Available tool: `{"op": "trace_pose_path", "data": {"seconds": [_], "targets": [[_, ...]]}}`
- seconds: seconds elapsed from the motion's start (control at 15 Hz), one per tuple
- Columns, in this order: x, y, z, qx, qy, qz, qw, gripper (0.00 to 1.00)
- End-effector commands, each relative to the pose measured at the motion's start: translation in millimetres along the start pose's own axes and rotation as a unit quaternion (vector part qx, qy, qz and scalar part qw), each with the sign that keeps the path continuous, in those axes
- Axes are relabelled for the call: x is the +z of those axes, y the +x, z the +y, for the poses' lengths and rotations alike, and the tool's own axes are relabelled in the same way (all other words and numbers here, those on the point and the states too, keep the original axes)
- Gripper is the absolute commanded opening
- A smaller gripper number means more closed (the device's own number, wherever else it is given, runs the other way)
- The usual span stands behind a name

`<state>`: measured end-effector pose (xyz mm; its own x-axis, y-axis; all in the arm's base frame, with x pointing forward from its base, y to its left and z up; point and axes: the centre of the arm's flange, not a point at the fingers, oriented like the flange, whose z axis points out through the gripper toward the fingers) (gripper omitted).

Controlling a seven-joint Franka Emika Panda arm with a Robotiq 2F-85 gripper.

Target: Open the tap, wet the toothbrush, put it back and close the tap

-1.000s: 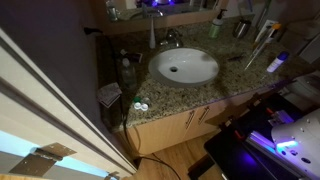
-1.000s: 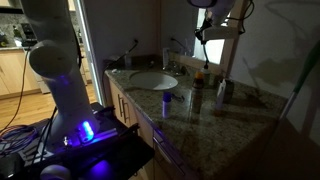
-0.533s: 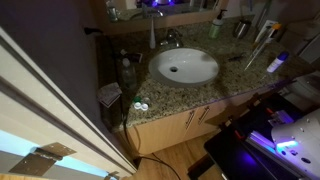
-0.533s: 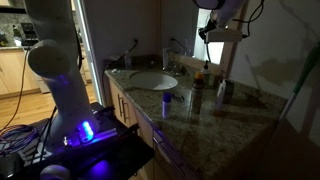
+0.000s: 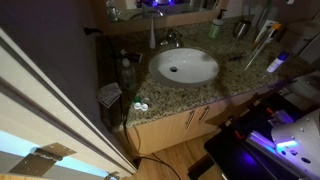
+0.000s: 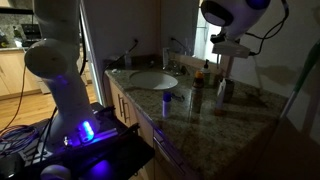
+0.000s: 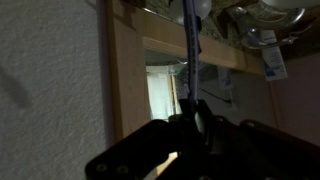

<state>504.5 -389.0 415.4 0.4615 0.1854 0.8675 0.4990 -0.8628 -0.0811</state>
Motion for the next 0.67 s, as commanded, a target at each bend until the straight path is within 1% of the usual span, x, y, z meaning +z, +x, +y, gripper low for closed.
{"op": "trace_pose_path", "data": {"seconds": [0.0, 0.07, 0.13, 0.27, 0.47, 0.6], "targets": [[-1, -3, 6, 0.011, -0.005, 0.003, 0.9999, 0.11], [0, -5, 10, 0.016, -0.007, 0.004, 0.9998, 0.11], [1, -4, 11, 0.018, -0.007, 0.004, 0.9998, 0.03], [13, -14, 24, 0.04, -0.018, 0.011, 0.999, 0.03], [19, -31, 42, 0.077, -0.044, 0.045, 0.995, 0.03], [21, -40, 51, 0.092, -0.065, 0.064, 0.9916, 0.03]]}}
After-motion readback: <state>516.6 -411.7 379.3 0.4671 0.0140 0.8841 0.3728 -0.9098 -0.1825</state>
